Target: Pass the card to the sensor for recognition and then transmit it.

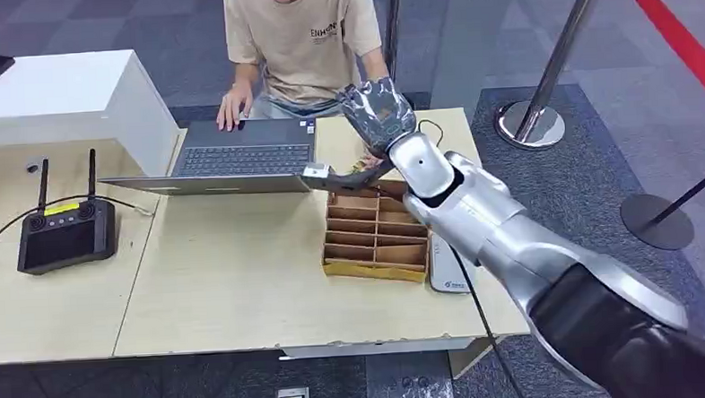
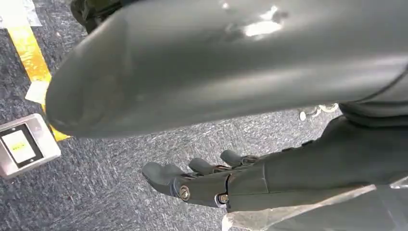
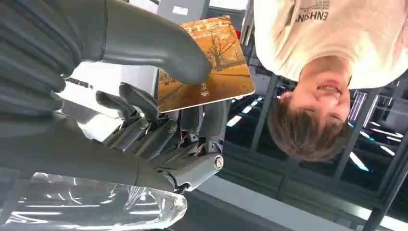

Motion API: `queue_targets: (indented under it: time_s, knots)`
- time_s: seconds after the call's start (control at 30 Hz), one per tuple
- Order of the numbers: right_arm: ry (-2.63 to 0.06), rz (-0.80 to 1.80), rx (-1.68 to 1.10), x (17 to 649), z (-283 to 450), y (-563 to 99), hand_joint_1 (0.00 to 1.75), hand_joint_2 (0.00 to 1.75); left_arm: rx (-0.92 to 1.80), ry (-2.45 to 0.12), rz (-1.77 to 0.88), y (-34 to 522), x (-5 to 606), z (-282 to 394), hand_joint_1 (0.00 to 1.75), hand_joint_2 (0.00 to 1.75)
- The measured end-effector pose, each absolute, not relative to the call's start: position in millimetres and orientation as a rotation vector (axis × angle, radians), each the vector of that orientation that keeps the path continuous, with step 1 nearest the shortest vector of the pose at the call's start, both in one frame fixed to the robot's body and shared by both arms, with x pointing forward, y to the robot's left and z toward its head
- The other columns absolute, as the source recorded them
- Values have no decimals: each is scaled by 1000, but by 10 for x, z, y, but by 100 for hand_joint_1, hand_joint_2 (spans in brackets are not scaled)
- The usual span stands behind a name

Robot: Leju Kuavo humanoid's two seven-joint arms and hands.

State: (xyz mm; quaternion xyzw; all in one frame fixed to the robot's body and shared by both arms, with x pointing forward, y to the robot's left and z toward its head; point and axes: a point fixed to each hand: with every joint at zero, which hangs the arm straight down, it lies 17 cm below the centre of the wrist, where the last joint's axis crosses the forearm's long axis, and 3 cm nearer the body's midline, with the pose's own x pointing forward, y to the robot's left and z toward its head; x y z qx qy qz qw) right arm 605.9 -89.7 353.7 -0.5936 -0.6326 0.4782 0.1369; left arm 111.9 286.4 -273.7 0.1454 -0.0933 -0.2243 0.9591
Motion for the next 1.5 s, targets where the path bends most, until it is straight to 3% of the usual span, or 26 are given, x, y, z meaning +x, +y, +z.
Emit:
queue_targets:
  time_s: [1.5]
  knots:
    - [-1759,1467,-1757,6114,3307,-978,175,175,293,-189,-483,2848,1107,-2740,0,0]
